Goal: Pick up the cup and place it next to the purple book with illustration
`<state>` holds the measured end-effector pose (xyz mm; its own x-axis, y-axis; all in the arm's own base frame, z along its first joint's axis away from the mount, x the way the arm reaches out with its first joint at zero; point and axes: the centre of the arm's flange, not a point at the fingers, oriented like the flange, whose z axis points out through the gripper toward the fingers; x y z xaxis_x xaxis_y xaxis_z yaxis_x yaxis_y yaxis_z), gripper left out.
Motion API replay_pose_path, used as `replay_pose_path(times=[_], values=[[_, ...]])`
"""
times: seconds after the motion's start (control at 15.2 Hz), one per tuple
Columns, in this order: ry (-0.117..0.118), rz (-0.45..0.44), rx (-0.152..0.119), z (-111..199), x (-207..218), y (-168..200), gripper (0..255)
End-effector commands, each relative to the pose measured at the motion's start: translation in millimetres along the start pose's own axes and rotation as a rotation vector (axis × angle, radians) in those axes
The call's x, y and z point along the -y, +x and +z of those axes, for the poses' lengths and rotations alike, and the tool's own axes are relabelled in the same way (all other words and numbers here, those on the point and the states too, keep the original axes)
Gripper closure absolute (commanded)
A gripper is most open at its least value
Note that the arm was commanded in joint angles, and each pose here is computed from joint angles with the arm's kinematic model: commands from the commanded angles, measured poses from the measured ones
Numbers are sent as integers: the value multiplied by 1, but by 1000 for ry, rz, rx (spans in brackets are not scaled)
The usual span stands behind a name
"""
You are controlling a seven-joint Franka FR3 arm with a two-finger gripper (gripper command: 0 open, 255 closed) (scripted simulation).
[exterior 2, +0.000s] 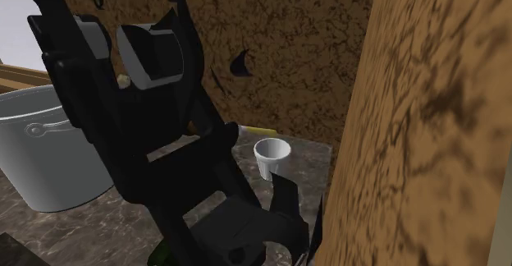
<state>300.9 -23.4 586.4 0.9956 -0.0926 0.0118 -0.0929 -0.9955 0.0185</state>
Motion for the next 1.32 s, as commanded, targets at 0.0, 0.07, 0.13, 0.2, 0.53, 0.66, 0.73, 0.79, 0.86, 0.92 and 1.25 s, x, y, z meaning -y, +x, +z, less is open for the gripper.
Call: replay_pose_path(times=[0.0, 0.07, 0.13, 0.2, 0.53, 0.66, 0.73, 0.79, 0.86, 0.92, 1.25], values=[[0, 0, 0, 0, 0, 0, 0], [7, -3, 1, 6, 2, 11, 0], [14, -6, 1, 13, 4, 22, 0], [21, -10, 2, 19, 6, 34, 0], [56, -25, 5, 52, 18, 89, 0], [70, -32, 6, 64, 23, 111, 0], [77, -35, 6, 71, 26, 123, 0], [84, -38, 7, 77, 28, 134, 0], [91, -41, 8, 83, 31, 145, 0], [98, -44, 8, 90, 34, 156, 0], [133, -60, 11, 121, 50, 211, 0]])
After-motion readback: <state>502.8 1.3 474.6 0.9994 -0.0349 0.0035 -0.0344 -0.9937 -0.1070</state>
